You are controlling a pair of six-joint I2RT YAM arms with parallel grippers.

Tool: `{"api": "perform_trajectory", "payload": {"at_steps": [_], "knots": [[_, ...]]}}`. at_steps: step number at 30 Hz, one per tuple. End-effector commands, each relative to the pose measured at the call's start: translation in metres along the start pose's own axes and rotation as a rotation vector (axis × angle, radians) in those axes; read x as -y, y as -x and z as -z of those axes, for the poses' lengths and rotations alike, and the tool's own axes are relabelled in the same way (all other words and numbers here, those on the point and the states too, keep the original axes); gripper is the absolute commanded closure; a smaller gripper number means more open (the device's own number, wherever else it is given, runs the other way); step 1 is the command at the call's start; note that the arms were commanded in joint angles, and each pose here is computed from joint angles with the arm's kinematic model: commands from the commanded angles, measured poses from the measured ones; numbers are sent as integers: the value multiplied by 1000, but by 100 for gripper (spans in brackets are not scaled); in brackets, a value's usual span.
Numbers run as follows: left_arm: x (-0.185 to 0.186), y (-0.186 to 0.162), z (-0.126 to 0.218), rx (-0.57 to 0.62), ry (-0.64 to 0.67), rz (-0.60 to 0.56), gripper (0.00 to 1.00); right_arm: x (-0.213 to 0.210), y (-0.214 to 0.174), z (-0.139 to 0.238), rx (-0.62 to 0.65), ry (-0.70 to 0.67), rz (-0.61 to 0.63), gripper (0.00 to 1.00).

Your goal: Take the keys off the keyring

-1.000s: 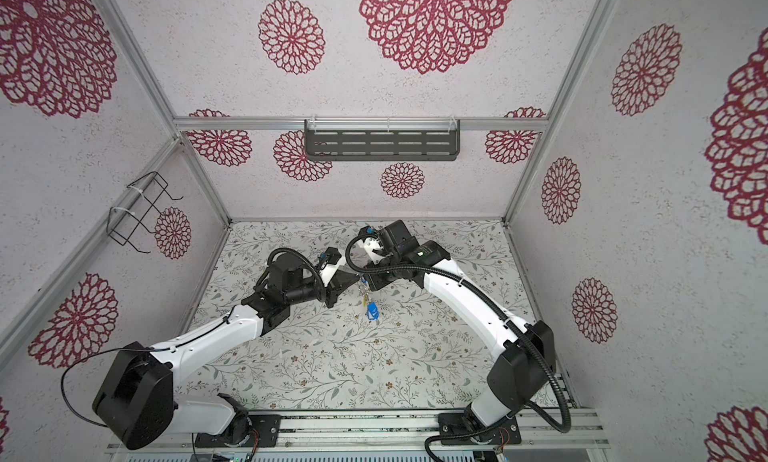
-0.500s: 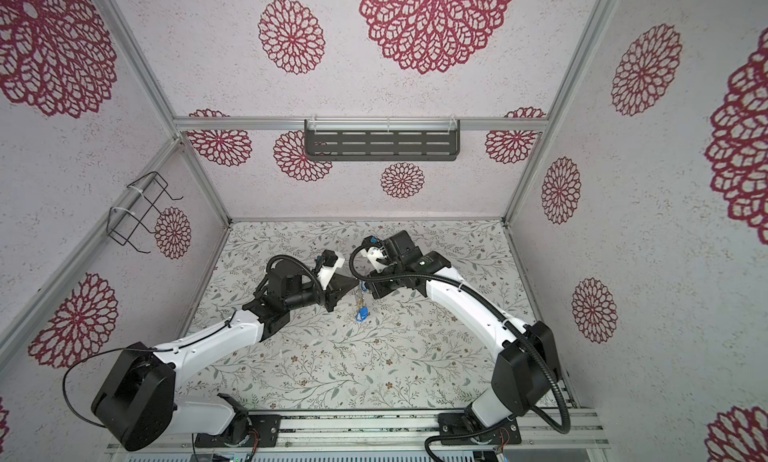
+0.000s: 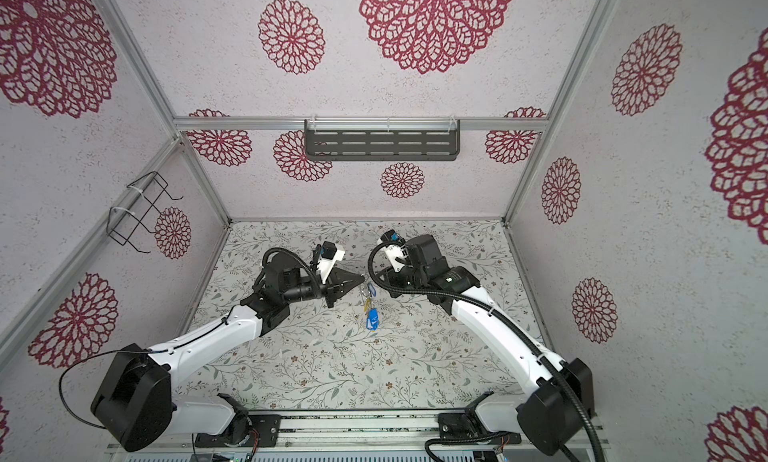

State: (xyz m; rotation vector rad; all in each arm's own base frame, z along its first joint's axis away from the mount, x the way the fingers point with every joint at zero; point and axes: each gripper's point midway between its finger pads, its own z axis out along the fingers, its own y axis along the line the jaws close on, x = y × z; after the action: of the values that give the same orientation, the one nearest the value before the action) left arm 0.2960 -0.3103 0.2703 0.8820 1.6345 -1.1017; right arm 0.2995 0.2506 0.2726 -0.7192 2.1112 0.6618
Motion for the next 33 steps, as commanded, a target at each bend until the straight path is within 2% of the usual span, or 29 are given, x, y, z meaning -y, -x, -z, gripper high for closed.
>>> {"api": "perform_trajectory", "payload": {"at_steps": [1,3,13,29,33], "knots": [[16,22,11,15,-63,-45,100,-17,29,23,132,93,53,83],[17,23,13,13,-67,-43,100,-29,35,29,169,168,56,88],[20,26,15,8,-85,-31,100,-64,34,29,228,437,48,86],[21,32,11,29,-134,3,100,-66,30,17,233,486,41,88],[23,33,11,31,-137,0,100,-64,31,16,237,465,52,85]]}}
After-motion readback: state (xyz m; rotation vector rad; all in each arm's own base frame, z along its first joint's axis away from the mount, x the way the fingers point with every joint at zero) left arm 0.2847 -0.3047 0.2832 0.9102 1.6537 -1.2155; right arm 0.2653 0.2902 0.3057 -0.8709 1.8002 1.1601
